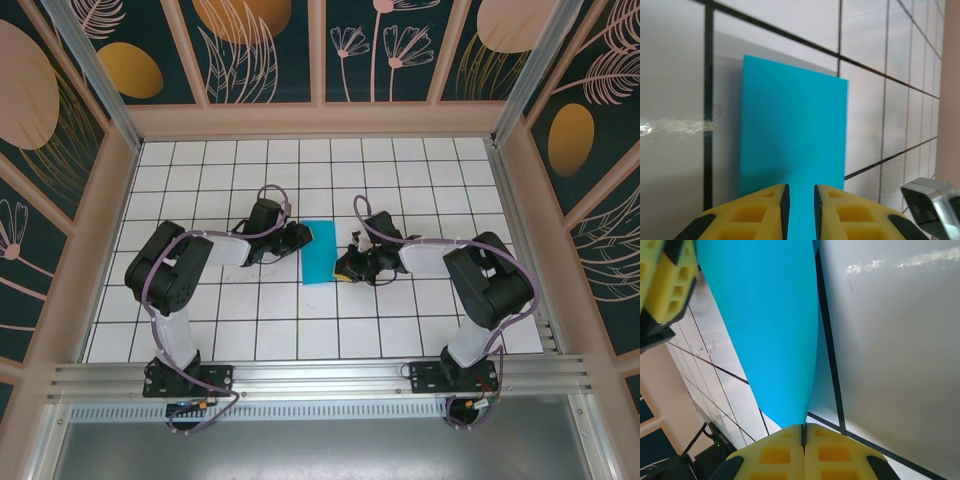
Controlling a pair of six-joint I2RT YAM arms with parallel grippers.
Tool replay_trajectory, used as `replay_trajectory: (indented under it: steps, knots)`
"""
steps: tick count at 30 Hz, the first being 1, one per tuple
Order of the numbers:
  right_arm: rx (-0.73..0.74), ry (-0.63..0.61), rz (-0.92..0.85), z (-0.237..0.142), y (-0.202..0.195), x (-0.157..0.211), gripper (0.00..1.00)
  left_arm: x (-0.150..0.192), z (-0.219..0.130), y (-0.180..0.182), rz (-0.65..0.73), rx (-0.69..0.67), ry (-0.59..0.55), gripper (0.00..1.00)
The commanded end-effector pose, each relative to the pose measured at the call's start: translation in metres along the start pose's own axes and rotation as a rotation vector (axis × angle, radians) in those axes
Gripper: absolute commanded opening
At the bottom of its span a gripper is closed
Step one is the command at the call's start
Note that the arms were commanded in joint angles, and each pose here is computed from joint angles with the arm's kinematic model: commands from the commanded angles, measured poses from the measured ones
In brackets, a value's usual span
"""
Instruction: Fold a paper plane with a square sheet of paper (pick it up from the middle)
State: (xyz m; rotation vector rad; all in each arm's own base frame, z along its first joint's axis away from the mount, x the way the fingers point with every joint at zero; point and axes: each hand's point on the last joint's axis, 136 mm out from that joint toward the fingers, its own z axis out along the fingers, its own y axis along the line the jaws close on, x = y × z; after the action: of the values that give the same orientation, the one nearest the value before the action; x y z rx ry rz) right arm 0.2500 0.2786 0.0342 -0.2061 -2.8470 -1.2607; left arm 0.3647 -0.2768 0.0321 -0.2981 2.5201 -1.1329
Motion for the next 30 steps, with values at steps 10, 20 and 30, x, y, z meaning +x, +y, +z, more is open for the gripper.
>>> replay_trajectory:
  steps: [10,20,30]
  knots:
    - [-0.051,-0.061,0.042,-0.01,0.006,-0.002,0.15,0.008,0.011,0.031,-0.01,-0.115,0.025,0.21]
    - [-0.105,-0.082,0.018,-0.014,0.025,-0.007,0.06,0.012,0.012,0.036,-0.011,-0.128,0.033,0.2]
    - [-0.155,-0.102,-0.025,-0.002,0.053,-0.032,0.06,0.01,0.011,0.032,-0.002,-0.127,0.037,0.2]
